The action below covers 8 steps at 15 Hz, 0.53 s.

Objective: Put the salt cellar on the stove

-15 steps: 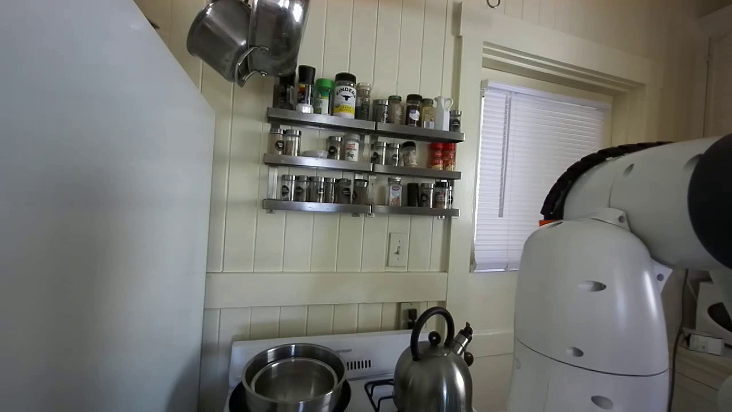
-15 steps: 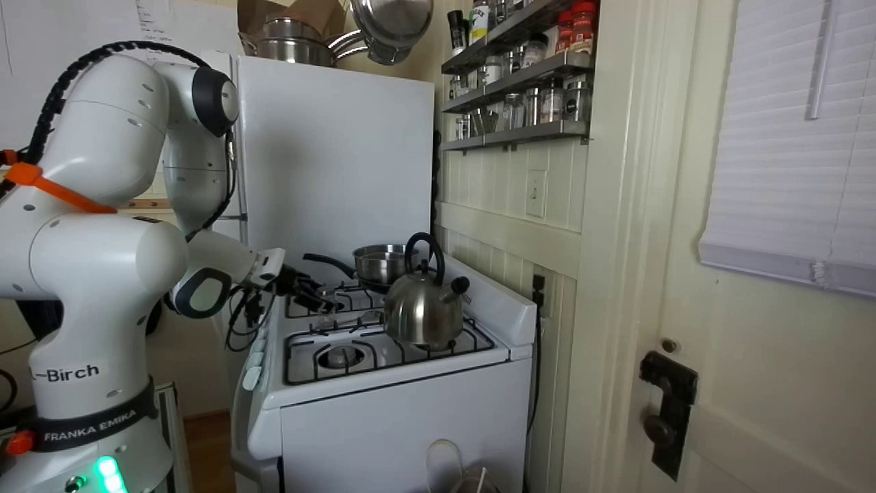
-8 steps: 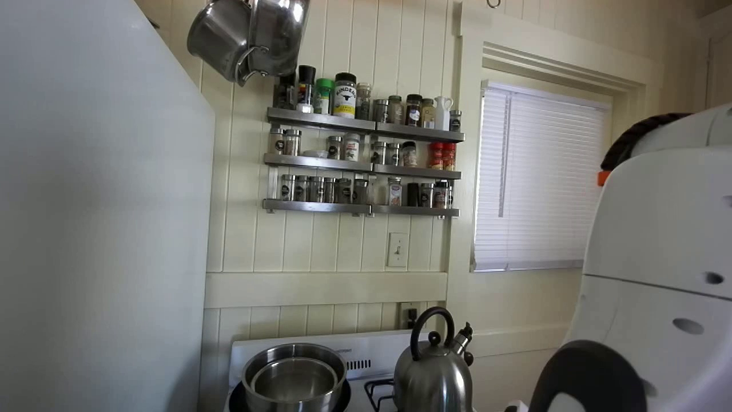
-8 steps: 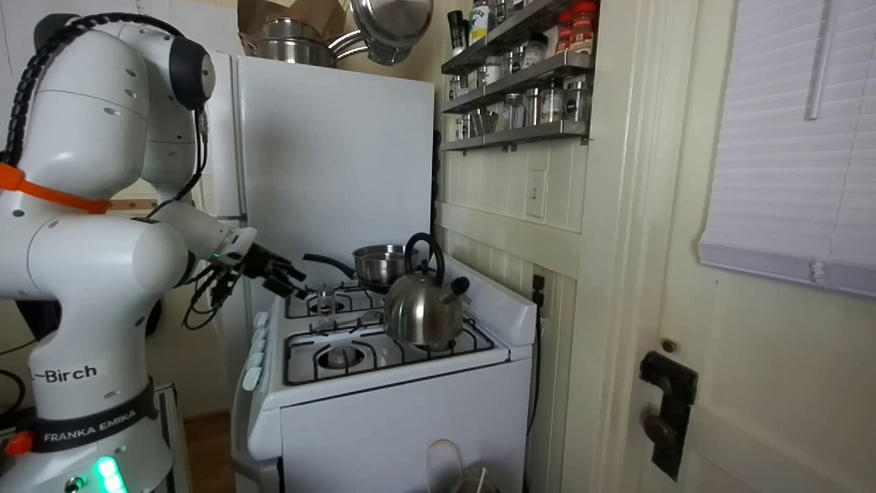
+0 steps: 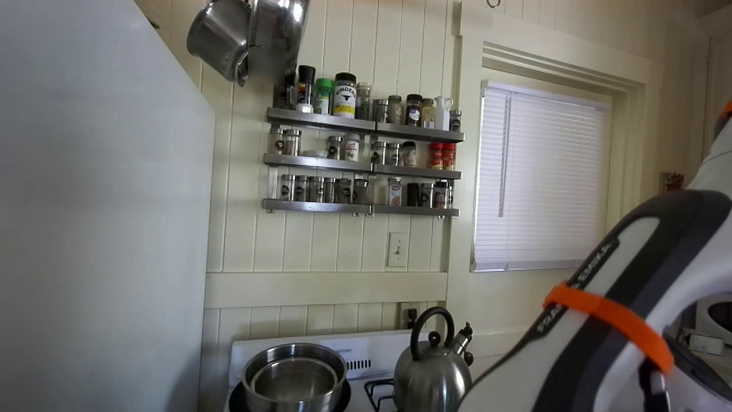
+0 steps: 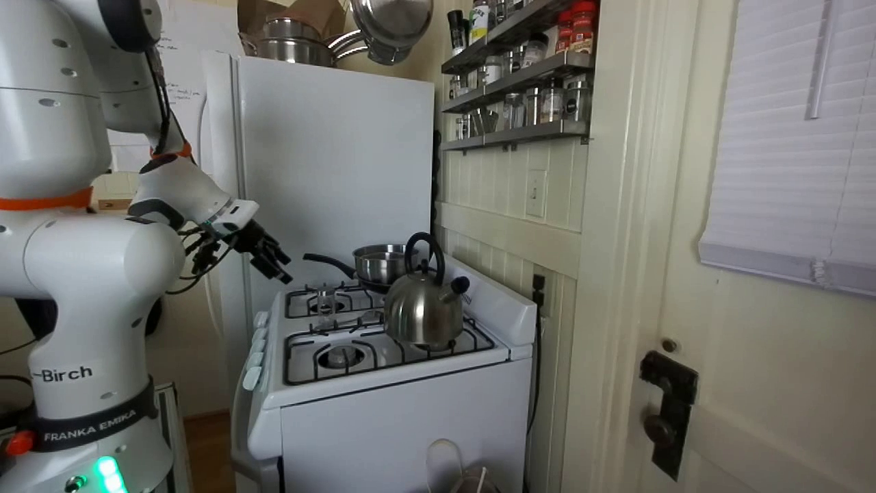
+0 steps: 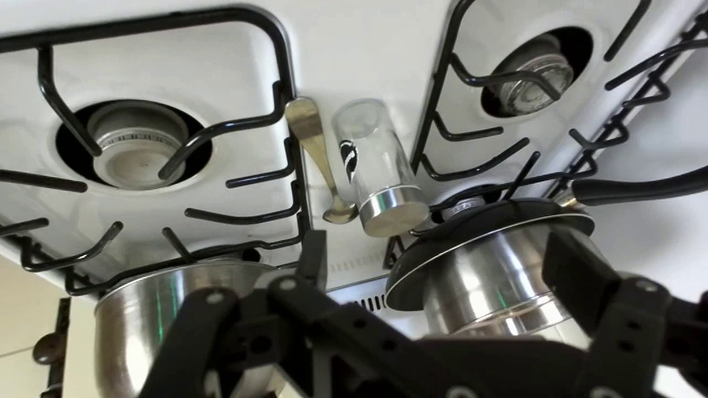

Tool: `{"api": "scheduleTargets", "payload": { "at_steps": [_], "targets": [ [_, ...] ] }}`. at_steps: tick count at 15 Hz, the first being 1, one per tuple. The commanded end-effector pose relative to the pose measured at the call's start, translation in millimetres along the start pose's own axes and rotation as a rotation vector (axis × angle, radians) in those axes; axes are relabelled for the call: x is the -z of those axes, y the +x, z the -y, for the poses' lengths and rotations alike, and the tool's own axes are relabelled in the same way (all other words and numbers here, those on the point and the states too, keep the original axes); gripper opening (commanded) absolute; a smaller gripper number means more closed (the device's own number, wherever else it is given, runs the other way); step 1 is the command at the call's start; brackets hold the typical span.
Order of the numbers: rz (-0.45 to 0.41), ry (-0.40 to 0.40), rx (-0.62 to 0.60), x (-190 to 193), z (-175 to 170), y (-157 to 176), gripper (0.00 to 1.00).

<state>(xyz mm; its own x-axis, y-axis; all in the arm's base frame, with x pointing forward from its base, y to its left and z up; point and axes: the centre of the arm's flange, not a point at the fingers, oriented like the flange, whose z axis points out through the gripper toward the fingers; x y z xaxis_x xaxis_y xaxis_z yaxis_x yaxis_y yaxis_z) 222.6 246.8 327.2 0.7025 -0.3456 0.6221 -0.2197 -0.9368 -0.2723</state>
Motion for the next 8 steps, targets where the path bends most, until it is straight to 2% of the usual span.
{"api": "scheduleTargets", "payload": {
  "at_steps": [1, 3, 5, 7, 8],
  "targets": [
    [0.152, 0.113, 0.056, 51, -28, 58, 1.00],
    [0.238, 0.170, 0.083, 58, -38, 69, 1.00],
    [0.326, 0.182, 0.111, 61, -40, 73, 1.00],
    [0.392, 0.141, 0.134, 57, -46, 63, 1.00],
    [0.398, 0.114, 0.142, 56, -51, 54, 1.00]
  ]
}}
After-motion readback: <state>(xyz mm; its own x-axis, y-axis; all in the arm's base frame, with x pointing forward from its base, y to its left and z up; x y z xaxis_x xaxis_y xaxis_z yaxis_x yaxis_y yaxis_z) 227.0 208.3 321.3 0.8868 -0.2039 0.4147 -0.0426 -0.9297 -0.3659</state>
